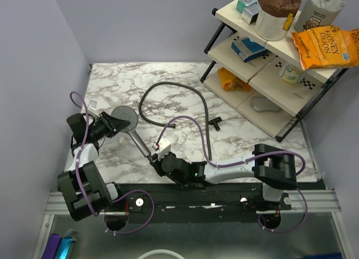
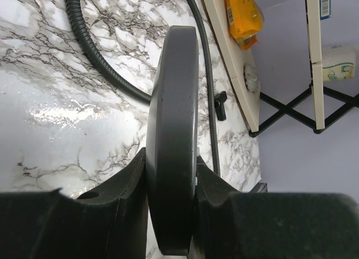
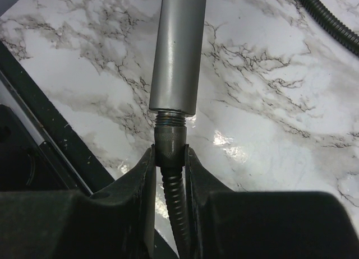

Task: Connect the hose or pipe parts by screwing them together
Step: Install the bathroom fixture on the pipeline.

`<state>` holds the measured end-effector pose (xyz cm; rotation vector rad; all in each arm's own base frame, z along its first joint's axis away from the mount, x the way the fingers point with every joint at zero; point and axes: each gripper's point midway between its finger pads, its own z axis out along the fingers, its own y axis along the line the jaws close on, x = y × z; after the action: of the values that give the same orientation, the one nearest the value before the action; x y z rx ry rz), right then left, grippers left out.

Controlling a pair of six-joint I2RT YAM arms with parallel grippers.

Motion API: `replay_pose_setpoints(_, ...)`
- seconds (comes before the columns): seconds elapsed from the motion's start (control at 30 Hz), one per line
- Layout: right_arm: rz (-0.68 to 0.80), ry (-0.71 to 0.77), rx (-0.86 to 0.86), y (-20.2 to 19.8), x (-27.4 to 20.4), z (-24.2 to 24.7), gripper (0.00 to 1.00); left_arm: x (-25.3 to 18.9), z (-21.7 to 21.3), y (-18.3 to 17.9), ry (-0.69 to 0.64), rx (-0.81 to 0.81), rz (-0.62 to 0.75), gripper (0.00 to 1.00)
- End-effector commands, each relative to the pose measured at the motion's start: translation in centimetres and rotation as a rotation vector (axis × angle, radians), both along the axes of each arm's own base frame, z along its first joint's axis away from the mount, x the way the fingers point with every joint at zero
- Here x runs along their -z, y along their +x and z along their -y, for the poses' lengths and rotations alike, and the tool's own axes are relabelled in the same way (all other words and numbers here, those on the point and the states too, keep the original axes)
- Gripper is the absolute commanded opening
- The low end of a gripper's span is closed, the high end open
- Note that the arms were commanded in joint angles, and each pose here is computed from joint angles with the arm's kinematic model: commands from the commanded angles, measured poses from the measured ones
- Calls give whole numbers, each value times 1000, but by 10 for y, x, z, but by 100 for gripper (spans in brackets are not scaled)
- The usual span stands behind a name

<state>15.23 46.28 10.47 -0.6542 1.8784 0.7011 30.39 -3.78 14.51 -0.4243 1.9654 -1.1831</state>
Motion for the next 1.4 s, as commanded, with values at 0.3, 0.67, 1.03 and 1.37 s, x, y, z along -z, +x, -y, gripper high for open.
replay_pose_setpoints(0.3, 67, 217, 54, 29, -73, -27, 6, -10, 12, -5, -93, 58, 19, 0)
replay_pose_setpoints(0.67, -9, 399, 46, 45, -100, -13, 4, -25, 28, -13, -195, 98, 90, 0)
replay_pose_setpoints(1.03, 43, 457, 39, 63, -127, -14, 4, -28, 46, -21, -202, 196, 82, 0)
replay_pose_setpoints(1.37, 103, 496, 63, 78, -155, -2, 4, -19, 85, -49, -207, 429, -9, 0)
